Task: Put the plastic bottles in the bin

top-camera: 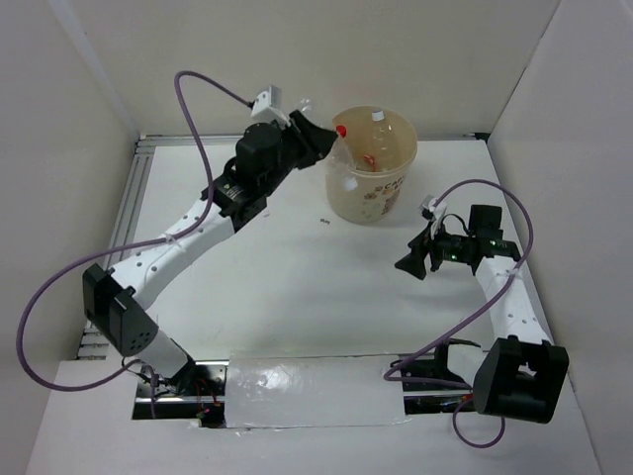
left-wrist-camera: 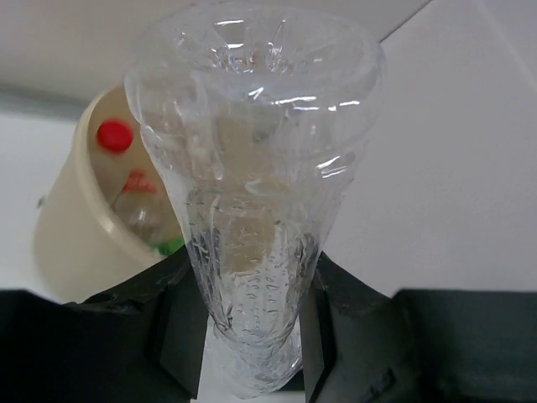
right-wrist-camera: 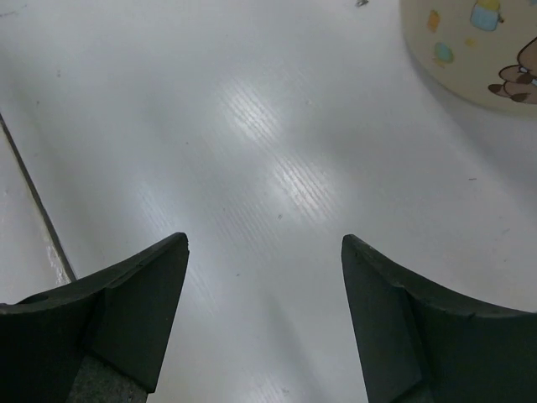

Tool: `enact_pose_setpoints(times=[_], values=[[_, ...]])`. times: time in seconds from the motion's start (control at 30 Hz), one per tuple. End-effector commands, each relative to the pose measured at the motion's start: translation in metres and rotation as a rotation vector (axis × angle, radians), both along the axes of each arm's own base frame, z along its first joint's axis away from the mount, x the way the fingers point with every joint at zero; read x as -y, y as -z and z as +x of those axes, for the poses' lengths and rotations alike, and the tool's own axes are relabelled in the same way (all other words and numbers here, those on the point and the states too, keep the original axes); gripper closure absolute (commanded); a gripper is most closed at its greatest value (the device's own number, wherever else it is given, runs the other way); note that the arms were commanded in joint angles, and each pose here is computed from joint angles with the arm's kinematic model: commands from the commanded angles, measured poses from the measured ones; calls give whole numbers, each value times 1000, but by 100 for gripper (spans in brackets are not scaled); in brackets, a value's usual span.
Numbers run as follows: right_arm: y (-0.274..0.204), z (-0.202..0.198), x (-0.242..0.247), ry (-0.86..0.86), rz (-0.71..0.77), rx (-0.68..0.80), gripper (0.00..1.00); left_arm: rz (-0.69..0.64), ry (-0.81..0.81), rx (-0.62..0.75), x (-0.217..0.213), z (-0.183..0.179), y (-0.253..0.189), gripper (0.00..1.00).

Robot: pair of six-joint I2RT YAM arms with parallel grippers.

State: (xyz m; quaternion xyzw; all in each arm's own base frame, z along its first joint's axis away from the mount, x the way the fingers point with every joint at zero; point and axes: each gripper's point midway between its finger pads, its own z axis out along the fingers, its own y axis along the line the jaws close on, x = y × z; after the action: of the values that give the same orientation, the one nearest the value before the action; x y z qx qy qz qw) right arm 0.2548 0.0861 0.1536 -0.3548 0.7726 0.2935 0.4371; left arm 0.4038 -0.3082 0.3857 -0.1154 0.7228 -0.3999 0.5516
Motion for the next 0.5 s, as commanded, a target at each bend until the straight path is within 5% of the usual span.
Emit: enact_pose_setpoints(times=[0.0, 0.2, 0.23, 0.27, 0.3, 0.4, 0.47], values=[[0, -11, -3, -50, -8, 31, 19, 34, -1, 198, 26, 31, -35, 92], [-2, -15, -2, -44, -17, 61, 17, 182, -160, 244, 59, 94, -28, 70], [-3, -14, -1, -24, -18, 59, 15, 238, -180, 207, 59, 102, -12, 63], [-4, -12, 0, -24, -20, 68, 11, 244, -181, 217, 62, 106, -19, 42], [-5, -12, 1, -11, -23, 63, 1, 285, -165, 192, 73, 111, 4, 34], [-8, -4, 7, 59, -29, 50, 0, 322, -139, 157, 78, 112, 28, 1], [-12, 7, 15, 138, -36, 41, 0, 276, -120, 188, 76, 102, 7, 0]])
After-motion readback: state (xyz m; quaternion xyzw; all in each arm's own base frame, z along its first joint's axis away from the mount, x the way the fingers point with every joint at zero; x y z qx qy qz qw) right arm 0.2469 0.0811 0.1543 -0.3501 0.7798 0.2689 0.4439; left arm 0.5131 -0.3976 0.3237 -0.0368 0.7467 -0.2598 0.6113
